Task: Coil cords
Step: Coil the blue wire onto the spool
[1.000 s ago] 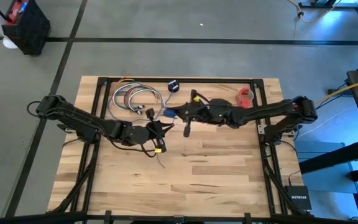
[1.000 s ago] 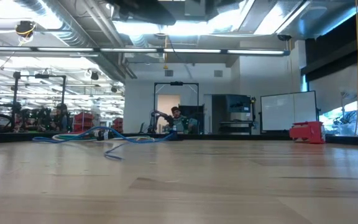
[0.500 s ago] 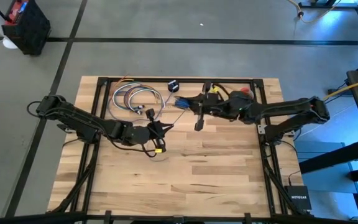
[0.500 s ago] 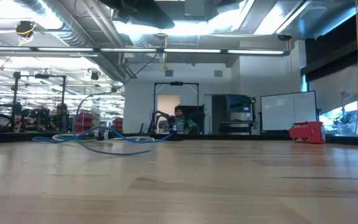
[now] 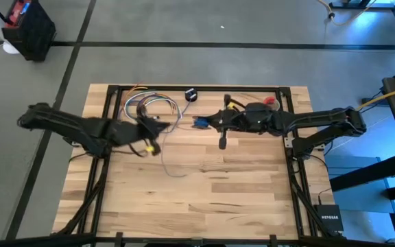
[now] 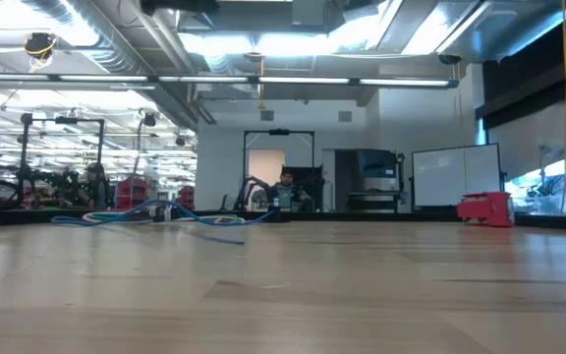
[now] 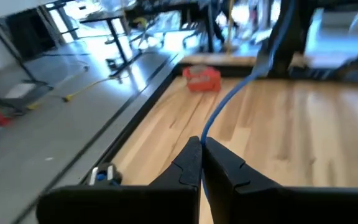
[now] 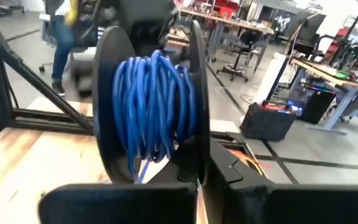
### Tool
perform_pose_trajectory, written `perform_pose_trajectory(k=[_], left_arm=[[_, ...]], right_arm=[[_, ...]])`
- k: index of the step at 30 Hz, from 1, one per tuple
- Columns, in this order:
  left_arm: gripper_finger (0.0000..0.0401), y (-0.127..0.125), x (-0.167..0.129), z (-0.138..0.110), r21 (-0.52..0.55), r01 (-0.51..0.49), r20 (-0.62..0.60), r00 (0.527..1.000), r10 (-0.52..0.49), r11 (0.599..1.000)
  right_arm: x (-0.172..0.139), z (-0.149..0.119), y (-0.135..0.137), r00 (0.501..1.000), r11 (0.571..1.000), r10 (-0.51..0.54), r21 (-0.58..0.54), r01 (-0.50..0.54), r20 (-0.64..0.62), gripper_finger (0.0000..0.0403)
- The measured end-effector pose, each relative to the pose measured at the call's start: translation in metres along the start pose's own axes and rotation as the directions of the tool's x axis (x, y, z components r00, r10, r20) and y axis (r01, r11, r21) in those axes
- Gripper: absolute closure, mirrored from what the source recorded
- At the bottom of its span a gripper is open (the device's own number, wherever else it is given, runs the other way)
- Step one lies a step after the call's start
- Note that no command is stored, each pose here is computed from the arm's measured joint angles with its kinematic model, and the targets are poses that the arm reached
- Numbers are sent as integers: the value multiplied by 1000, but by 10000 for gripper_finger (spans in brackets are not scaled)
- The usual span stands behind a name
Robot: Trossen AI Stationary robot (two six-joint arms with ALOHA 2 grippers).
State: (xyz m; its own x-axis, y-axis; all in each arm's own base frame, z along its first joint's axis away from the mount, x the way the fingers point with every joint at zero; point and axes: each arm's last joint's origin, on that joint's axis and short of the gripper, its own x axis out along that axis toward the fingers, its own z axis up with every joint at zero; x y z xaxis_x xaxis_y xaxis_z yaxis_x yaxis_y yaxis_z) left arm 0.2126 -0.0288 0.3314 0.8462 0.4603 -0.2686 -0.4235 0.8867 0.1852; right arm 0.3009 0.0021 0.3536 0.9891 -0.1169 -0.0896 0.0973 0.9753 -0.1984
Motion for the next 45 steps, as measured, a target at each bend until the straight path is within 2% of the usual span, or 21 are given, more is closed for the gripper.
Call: perform_pose_trajectory(k=[6, 12, 17, 23, 33, 45], left_arm=[[400, 33, -28, 12, -120, 69, 114, 992, -55, 990], [400, 40, -37, 18, -166, 130, 184, 978, -99, 977], [400, 29, -25, 25, -174, 214, 237, 957, -170, 961], [400, 3, 9, 25, -158, 250, 245, 947, -207, 955], [400, -33, 52, 16, -107, 277, 265, 933, -242, 955], [400, -42, 71, 3, -81, 259, 193, 952, -240, 962]], right_arm=[[17, -18, 5, 997, 999, 2, -41, -5, -72, 400], [37, -41, 8, 977, 984, -130, -142, 106, -170, 400], [53, -54, 10, 958, 960, -225, -207, 187, -180, 400], [66, -65, 12, 943, 943, -290, -215, 253, -163, 400], [68, -65, 12, 946, 950, -293, -156, 271, -138, 400], [69, -60, 13, 967, 971, -240, -42, 237, -86, 400]])
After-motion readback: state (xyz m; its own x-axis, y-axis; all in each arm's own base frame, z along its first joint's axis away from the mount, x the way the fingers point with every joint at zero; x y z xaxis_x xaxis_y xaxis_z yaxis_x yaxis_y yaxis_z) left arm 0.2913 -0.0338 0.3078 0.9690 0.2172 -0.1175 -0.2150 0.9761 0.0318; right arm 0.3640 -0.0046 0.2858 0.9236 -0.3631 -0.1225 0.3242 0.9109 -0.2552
